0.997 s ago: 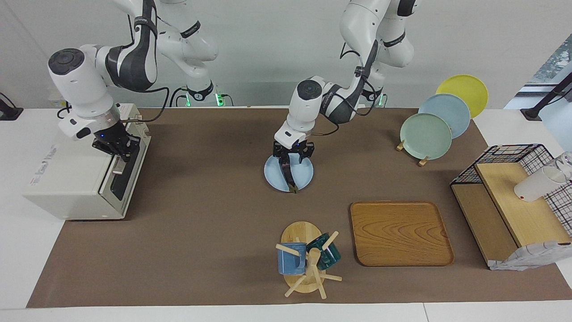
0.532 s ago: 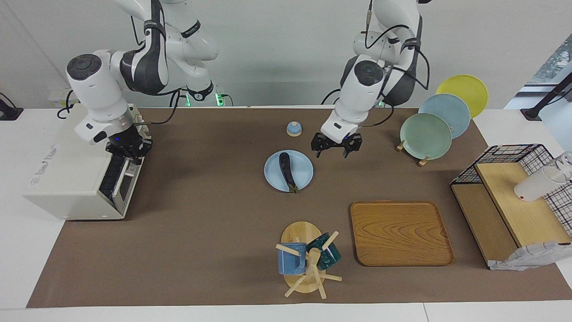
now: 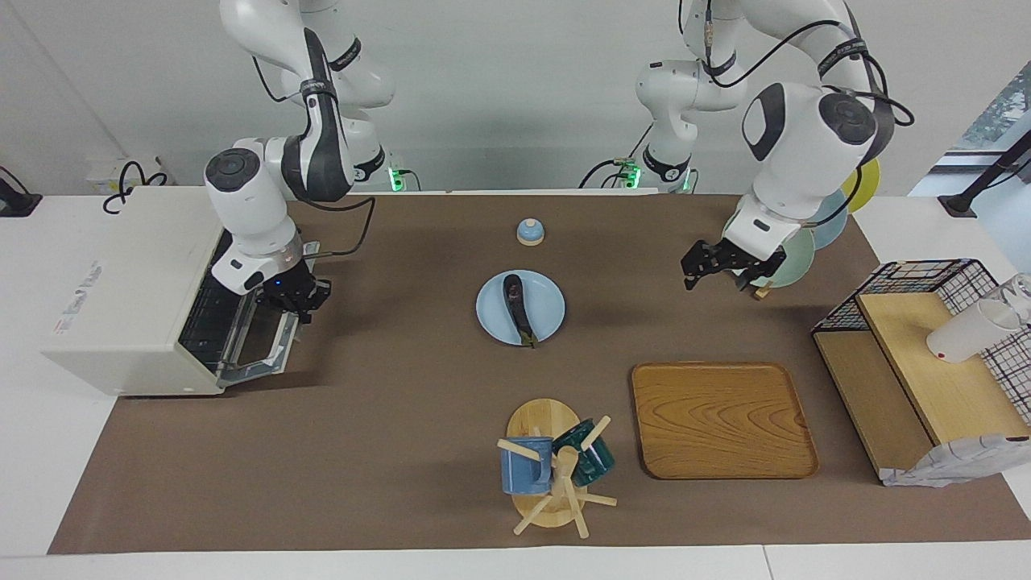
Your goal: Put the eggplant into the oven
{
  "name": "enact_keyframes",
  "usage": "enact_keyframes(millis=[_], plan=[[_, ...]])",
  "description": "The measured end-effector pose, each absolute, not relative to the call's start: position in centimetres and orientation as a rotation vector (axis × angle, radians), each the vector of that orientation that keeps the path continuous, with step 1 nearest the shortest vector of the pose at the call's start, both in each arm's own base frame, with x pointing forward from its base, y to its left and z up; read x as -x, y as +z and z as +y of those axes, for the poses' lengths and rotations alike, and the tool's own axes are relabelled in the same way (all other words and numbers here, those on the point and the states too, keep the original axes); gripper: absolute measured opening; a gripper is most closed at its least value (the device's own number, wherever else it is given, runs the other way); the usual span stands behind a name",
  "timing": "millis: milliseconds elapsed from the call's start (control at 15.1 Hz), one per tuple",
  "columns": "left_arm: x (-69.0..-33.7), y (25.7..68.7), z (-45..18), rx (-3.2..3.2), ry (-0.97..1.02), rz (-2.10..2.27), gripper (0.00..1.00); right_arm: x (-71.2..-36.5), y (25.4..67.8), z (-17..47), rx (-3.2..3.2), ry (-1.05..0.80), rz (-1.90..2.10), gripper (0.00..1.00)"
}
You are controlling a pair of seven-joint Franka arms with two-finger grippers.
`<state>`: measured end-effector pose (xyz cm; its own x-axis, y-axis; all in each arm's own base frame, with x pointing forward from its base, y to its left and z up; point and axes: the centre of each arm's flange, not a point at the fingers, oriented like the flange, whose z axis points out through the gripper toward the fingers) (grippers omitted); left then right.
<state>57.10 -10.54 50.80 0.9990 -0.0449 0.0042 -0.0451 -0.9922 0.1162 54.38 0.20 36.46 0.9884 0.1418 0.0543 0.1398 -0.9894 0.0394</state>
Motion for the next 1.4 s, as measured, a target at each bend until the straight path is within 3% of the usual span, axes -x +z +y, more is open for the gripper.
enact_keyframes(millis=[465, 797, 930, 1130, 1395], plan=[[-56.8, 56.1, -7.2, -3.105, -0.069, -0.121, 1.00, -54.6, 29.5, 1.0, -3.117, 0.107, 0.227, 0.01], [-54.7, 59.7, -7.0, -3.135, -0.208, -0.137, 1.00, -54.8, 29.8, 1.4, -3.117, 0.072, 0.180, 0.01], [-54.4, 59.6, -6.9, -3.135, -0.229, -0.134, 1.00, -55.3, 31.3, 4.6, -3.116, -0.002, 0.084, 0.01], [-54.8, 58.8, -6.9, -3.136, -0.191, -0.132, 1.00, -54.7, 35.0, 16.5, -3.104, -0.010, -0.125, 0.11], [-54.8, 58.4, -7.1, -3.136, -0.149, -0.136, 1.00, -50.5, 37.5, 29.7, -3.126, 0.079, -0.126, 0.52]])
